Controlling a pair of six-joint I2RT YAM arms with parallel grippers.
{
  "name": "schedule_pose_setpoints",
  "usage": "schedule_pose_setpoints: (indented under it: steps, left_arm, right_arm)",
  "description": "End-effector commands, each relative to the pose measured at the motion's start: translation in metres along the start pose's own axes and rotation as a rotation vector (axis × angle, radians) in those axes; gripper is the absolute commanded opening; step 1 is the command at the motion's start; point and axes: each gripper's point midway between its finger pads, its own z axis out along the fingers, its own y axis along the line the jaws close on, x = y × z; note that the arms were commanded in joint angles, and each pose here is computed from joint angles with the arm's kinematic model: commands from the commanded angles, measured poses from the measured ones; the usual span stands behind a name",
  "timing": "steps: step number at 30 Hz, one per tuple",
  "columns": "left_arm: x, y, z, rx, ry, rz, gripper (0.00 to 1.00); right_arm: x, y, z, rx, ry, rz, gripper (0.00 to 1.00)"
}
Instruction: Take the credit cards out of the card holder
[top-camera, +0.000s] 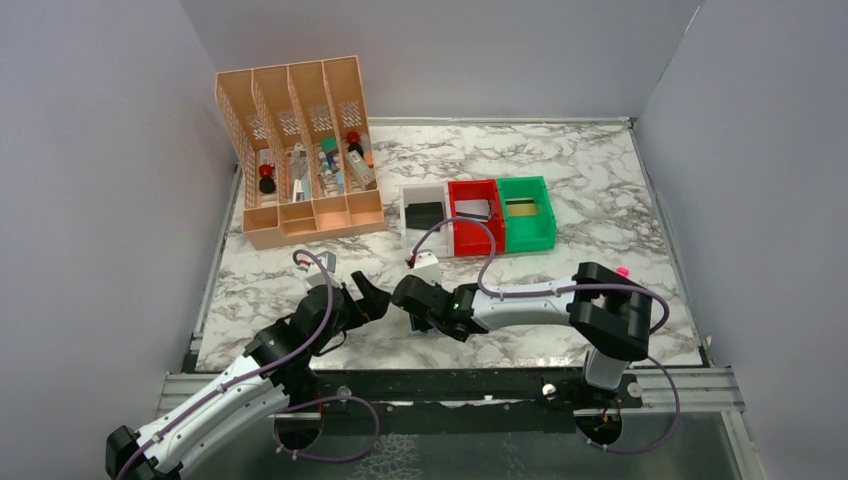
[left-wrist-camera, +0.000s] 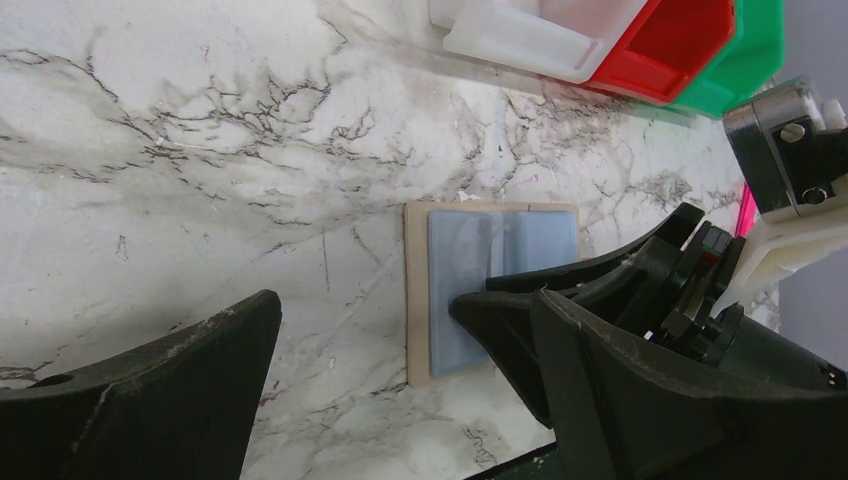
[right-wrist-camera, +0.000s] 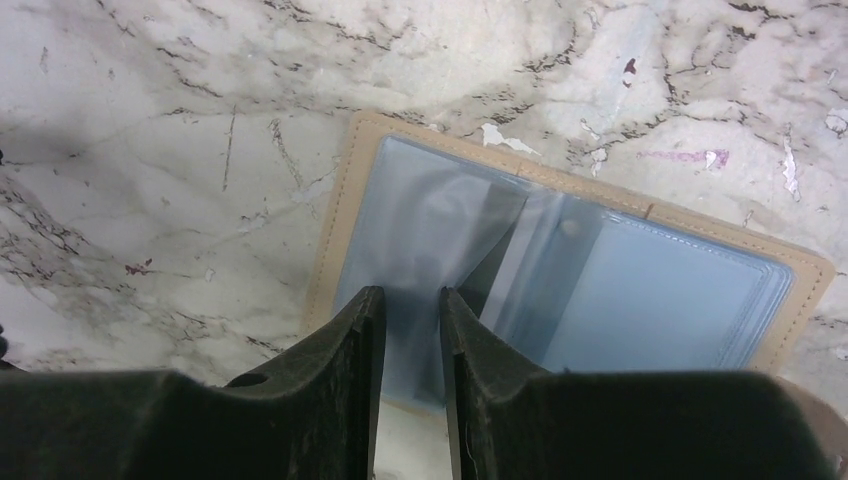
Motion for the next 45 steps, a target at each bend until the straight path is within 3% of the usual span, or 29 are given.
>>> schedule_pose_setpoints:
  steps: [1,6,12,16,37,45]
  left_arm:
    - [-0.002,0.0,0.001,0.001,-0.011,-0.013,0.99]
    - [-0.001,-0.002,0.001,0.009,-0.009,-0.013,0.99]
    - [0.003,-0.008,0.005,0.037,0.015,-0.002,0.99]
    - [0.007,-0.011,0.009,0.044,0.036,0.007,0.99]
    - [0.027,-0.055,0.022,0.268,0.132,0.029,0.99]
    - [0.038,-0.065,0.03,0.313,0.186,0.017,0.91]
  right_arm:
    - [0.019,-0.007,-0.003,-0.029,0.079,-0.008,0.26]
    - [0.011,-0.002,-0.011,-0.084,0.058,0.008,0.22]
    - [0.009,-0.002,-0.013,-0.131,0.061,0.03,0.04]
    - [0.015,-0.001,-0.012,-0.148,0.081,0.026,0.01]
    - [-0.006,-0.01,-0.03,-0.36,0.052,0.219,0.01]
    - [-0.007,-0.018,-0.032,-0.407,0.045,0.286,0.01]
